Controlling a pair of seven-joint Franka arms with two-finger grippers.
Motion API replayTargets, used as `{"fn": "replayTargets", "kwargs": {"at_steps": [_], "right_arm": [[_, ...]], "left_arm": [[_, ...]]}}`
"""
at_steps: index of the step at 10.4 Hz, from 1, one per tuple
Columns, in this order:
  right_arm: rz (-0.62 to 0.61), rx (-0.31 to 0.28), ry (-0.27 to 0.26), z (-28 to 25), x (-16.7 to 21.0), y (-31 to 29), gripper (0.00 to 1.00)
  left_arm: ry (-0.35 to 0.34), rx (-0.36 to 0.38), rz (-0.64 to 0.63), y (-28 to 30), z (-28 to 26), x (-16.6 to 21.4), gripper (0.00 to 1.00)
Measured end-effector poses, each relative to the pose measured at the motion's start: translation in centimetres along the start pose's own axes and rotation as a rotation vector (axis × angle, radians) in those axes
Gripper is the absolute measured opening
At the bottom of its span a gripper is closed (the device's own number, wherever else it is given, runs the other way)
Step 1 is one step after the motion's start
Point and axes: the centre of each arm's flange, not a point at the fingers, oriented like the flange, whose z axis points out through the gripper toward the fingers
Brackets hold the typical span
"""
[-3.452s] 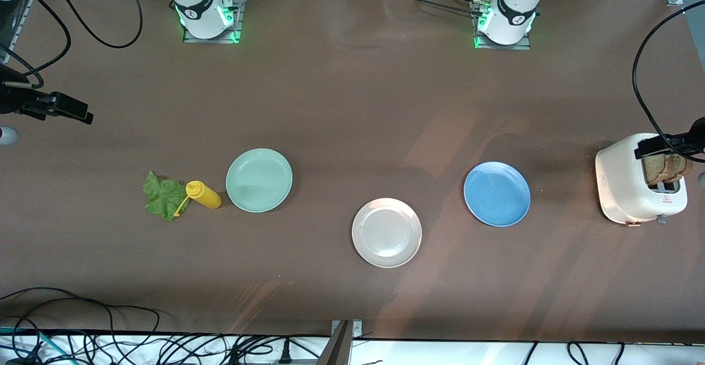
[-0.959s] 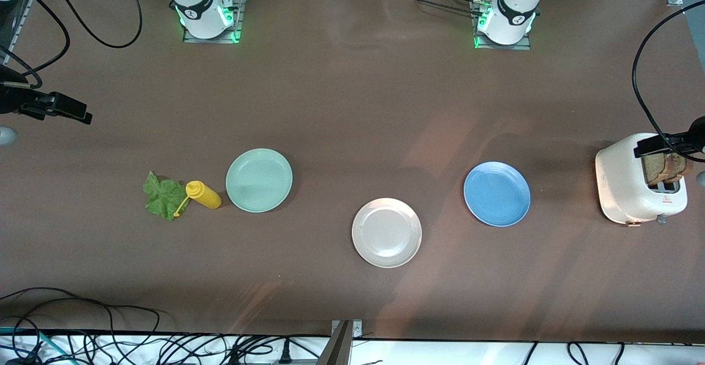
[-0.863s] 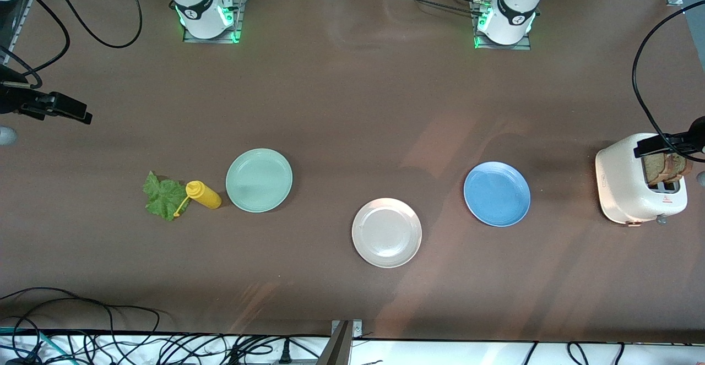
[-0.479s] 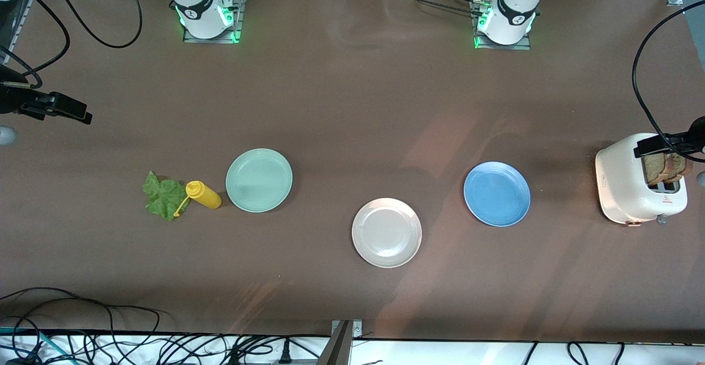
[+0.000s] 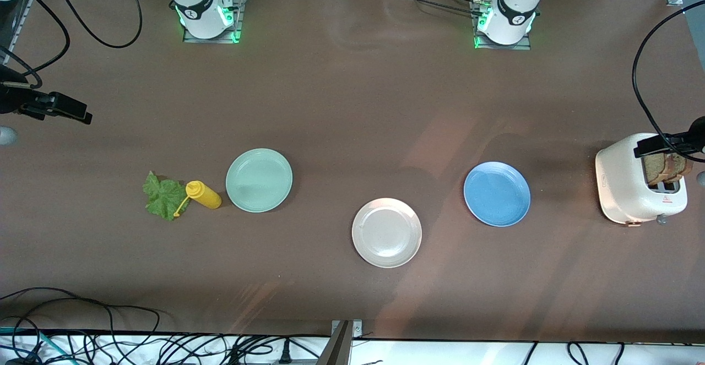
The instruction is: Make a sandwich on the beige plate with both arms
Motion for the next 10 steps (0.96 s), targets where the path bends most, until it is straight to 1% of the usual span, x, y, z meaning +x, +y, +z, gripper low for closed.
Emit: {"fn": "replayTargets", "kwargs": {"at_steps": [10], "right_arm": [[0.000,0.000,0.000,0.00,0.00,0.00,1.00]], "left_arm": [[-0.006,0.000,-0.001,-0.07,0.29,0.01,1.00]]}}
